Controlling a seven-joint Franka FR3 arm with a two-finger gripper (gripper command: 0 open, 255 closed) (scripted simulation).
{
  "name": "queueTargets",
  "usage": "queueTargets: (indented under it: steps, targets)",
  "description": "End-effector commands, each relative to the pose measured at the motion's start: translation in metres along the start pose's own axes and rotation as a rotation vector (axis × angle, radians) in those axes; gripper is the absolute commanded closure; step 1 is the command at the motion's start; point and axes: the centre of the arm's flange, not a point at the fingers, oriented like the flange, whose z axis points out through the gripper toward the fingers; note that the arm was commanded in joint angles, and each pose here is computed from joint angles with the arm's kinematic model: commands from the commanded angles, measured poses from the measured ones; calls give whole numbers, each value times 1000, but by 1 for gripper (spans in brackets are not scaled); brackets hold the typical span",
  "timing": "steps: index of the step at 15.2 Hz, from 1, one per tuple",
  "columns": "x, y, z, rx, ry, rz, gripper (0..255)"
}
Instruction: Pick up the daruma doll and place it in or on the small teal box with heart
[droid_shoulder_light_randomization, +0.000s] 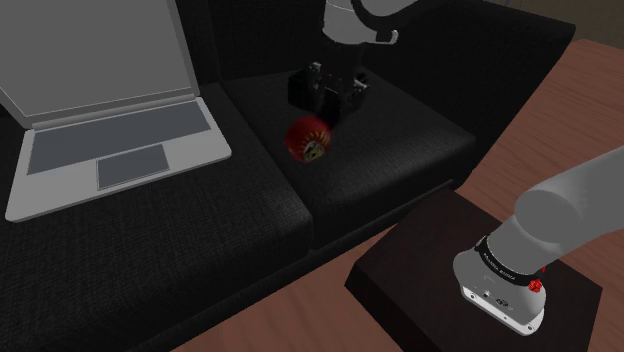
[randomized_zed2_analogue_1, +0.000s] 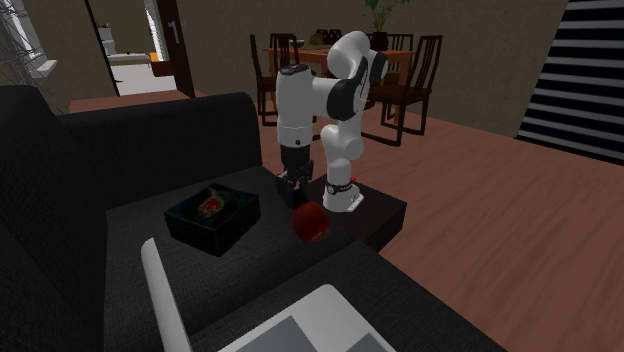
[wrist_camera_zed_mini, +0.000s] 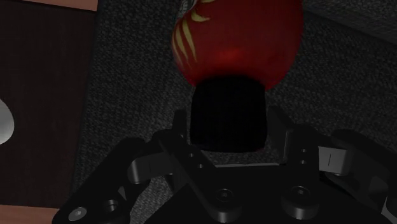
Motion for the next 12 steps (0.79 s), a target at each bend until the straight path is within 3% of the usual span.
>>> queueTargets:
  steps: [1,12]
  targets:
    - [0,0,-12,1,0,0,255]
    - [0,-2,-70,1,0,0,255]
